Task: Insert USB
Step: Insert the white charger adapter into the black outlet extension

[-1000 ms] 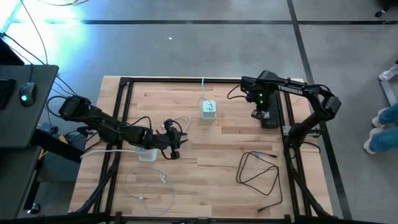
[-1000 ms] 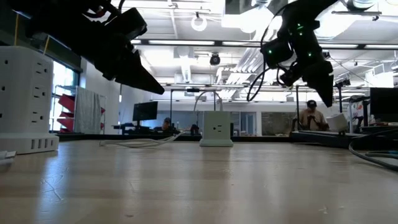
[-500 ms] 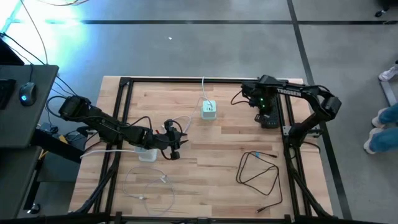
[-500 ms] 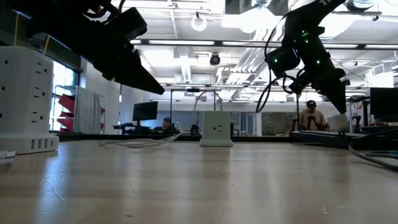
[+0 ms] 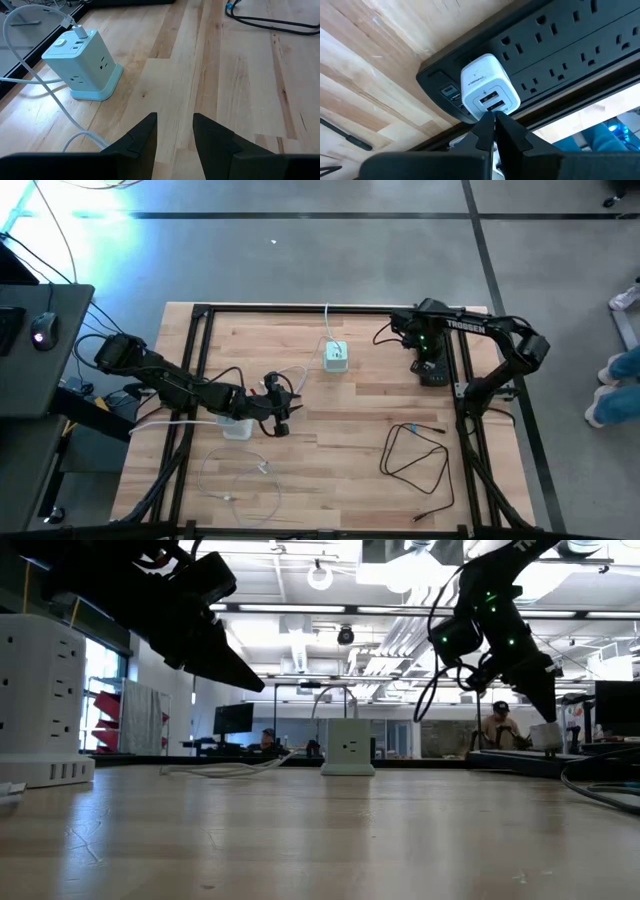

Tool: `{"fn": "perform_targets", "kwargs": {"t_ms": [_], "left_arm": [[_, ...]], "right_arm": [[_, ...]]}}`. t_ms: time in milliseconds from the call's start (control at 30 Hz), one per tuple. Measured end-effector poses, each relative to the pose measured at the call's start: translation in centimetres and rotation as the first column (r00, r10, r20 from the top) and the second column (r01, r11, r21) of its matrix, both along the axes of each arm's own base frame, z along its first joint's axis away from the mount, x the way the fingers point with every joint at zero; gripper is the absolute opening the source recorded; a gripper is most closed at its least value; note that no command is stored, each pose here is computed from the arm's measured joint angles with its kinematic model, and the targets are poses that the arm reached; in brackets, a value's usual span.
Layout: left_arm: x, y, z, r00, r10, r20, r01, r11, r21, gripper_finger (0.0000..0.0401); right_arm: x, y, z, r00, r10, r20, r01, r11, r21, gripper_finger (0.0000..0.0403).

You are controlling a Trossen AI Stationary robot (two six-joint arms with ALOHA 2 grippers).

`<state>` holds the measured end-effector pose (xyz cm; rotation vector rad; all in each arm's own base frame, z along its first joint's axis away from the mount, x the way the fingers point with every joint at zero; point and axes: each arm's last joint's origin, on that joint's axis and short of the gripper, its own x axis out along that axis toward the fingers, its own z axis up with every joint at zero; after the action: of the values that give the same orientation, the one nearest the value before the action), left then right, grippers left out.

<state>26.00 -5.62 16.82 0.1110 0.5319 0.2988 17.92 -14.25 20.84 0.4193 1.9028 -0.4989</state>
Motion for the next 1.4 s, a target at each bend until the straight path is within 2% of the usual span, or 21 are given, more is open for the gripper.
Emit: {"fn": "perform_targets", "kwargs": {"t_ms": [300, 600, 867, 1200, 1400], "left_arm": [[0.0, 0.0, 0.0, 1.0, 0.0, 0.0, 0.0, 1.0, 0.0, 0.0103], [0.0, 0.0, 0.0, 1.0, 0.0, 0.001, 0.0, 1.0, -0.001, 0.0103], [0.0, 0.0, 0.0, 1.0, 0.0, 0.0, 0.0, 1.0, -0.001, 0.0103], [0.0, 0.0, 0.0, 1.0, 0.0, 0.0, 0.0, 1.0, 0.0, 0.0103], [0.0, 0.0, 0.0, 1.0, 0.001, 0.0, -0.001, 1.0, -0.001, 0.0103]], "right_arm": [[-1.1, 0.7, -1.6, 0.997, 0.015, -0.08, -0.014, 1.0, 0.017, 0.0], [0.0, -0.2, -0.6, 1.0, 0.023, 0.0, -0.023, 0.999, -0.038, 0.0], [0.2, -0.4, 0.0, 1.0, 0.023, 0.003, -0.023, 0.998, -0.059, 0.0], [0.3, -0.1, -0.1, 0.999, -0.019, 0.043, 0.019, 1.0, 0.009, 0.0], [0.5, 0.1, -0.4, 0.998, -0.003, 0.055, 0.004, 1.0, -0.008, 0.0]]}}
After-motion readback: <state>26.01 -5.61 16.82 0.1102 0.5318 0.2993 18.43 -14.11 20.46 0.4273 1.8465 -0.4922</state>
